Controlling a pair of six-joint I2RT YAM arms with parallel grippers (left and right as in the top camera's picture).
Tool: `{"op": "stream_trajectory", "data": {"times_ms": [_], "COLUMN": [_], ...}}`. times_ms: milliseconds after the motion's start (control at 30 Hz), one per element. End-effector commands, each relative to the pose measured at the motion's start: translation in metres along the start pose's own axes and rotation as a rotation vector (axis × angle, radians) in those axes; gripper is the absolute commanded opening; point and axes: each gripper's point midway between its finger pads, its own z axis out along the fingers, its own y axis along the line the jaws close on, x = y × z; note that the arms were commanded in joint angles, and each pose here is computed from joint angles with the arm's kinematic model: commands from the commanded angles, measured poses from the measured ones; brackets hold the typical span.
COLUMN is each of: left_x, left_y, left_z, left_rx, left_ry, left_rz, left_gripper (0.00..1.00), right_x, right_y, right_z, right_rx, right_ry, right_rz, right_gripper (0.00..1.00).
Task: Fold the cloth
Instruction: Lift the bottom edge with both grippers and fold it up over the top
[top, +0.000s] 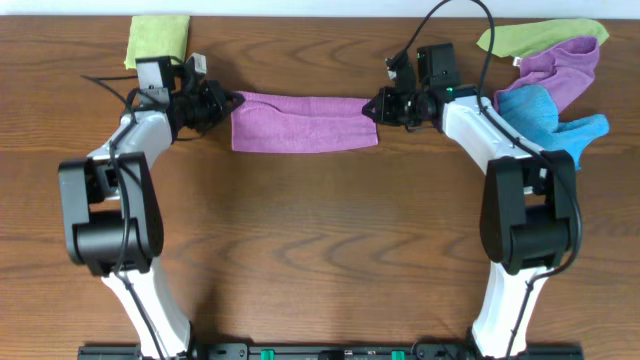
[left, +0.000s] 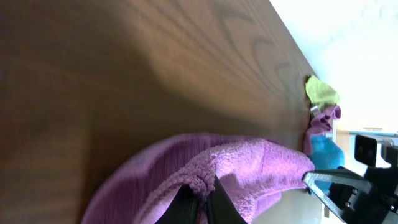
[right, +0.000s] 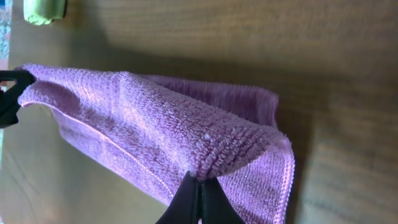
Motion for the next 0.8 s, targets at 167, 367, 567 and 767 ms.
{"op": "stream_trajectory", "data": {"times_ms": [167, 367, 567, 767], "left_x": [-0.004, 0.022, 0.032, 0.034], "left_y": [0.000, 0.004, 0.006, 0.009], "left_z": [0.012, 0.008, 0.004, 0.002], "left_rx": [0.036, 0.040, 0.018, 0.002], "left_ry": [0.051, 0.156, 0.191, 0.194], "left_rz": [-0.037, -0.081, -0.070, -0.064], "left_gripper": [0.06, 0.06, 0.06, 0.06], "right_x": [-0.009, 0.021, 0.034, 0.034], "right_y": [0.003, 0.003, -0.002, -0.003], "right_z": [0.001, -0.001, -0.004, -0.004], "right_rx": [0.009, -0.001, 0.016, 0.020], "right_ry": [0.000, 0.122, 0.171, 0.171], "right_rz": [0.011, 0.086, 0.103, 0.097], "right_gripper": [0.02, 0.02, 0.01, 0.02]}}
